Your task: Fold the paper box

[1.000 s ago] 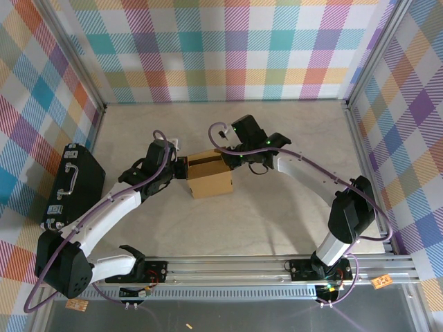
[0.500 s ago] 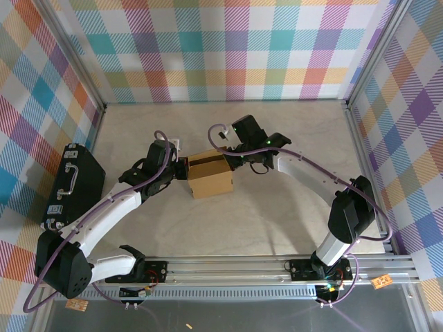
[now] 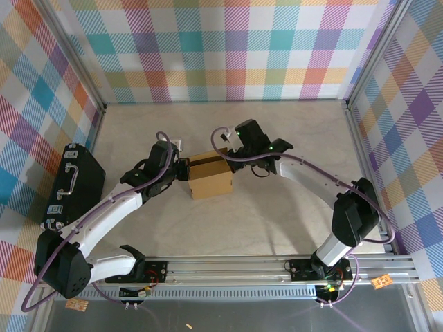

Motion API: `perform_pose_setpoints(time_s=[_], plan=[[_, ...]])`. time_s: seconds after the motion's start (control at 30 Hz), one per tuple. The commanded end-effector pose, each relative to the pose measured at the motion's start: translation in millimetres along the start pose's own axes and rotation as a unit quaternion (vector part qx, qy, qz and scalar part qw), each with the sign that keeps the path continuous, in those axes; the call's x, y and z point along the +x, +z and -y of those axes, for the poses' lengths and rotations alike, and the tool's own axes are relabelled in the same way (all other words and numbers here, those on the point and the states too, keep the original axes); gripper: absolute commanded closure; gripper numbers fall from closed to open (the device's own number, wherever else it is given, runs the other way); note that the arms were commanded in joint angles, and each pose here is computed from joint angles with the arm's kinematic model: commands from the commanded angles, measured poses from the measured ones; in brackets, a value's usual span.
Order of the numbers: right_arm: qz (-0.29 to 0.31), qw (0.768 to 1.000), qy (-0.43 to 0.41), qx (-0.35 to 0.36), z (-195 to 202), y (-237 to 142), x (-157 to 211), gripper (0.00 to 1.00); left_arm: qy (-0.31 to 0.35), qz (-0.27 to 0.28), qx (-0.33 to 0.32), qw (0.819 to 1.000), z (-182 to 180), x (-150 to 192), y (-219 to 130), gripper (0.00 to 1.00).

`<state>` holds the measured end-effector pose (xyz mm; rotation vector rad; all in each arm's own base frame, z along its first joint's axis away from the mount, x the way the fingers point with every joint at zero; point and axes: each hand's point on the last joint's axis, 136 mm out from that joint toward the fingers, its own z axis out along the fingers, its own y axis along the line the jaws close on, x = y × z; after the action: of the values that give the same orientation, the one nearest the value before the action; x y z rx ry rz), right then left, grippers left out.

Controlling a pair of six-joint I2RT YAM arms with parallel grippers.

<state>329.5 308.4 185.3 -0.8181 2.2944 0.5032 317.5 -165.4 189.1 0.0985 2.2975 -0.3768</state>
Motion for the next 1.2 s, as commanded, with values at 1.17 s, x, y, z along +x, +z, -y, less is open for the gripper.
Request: perform_pose_setpoints(time_s=[1.17], plan=[[0.013,0.984,-0.032,-0.177,-73.3,3.8,38.5,0.96,0.015,-0.035,0.03,0.999,14.1,36.3,2.1,1.0]])
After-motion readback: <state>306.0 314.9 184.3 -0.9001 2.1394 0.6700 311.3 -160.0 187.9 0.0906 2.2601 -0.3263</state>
